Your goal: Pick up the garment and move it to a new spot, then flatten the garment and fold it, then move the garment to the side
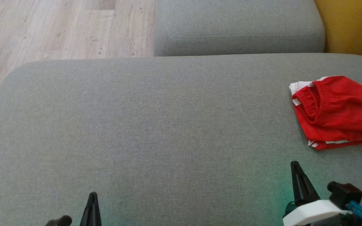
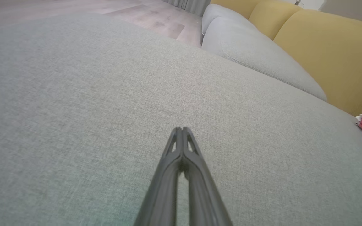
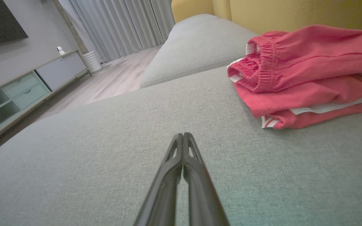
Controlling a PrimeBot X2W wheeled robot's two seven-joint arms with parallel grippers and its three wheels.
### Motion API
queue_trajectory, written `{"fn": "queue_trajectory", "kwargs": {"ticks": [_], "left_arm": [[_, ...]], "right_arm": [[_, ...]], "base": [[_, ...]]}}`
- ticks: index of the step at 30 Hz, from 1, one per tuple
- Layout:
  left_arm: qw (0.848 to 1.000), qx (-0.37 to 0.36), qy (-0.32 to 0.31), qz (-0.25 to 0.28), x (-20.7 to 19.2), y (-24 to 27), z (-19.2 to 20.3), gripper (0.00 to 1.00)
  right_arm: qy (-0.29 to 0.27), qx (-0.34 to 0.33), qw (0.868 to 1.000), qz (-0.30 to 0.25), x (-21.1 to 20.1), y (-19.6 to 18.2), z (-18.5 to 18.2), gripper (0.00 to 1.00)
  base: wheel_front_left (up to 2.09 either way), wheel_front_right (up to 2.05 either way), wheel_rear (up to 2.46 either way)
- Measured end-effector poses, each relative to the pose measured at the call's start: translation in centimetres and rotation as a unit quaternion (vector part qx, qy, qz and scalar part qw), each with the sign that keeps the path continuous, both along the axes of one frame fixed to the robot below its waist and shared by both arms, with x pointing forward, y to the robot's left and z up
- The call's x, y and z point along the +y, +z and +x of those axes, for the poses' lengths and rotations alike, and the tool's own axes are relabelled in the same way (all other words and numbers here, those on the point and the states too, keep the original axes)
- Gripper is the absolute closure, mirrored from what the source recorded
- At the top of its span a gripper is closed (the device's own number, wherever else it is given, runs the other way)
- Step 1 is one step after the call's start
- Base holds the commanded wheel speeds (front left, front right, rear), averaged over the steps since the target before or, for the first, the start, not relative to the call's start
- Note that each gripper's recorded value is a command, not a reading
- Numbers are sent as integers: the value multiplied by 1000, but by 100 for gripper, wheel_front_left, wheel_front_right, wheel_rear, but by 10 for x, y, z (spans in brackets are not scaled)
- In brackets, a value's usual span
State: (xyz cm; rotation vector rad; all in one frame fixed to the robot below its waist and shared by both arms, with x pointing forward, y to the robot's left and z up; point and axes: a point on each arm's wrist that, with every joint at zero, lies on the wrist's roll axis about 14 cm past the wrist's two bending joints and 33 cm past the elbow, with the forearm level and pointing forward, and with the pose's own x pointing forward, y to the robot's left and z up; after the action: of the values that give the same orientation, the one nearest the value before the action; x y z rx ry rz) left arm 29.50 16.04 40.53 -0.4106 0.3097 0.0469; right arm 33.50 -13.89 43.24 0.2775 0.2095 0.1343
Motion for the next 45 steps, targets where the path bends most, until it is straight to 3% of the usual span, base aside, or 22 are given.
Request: {"fn": "queue_trajectory", "kwargs": {"ticks": [23,45], "left_arm": [[994,14,42,-104,8,2,12,100],[973,5,76,-218,14,15,31,100]], "right_arm": [[-55,23,991,119,-15,1,5,100],[-103,28,963,246,-29,9,14,100]], "base": [[0,0,0],[0,0,0]]}}
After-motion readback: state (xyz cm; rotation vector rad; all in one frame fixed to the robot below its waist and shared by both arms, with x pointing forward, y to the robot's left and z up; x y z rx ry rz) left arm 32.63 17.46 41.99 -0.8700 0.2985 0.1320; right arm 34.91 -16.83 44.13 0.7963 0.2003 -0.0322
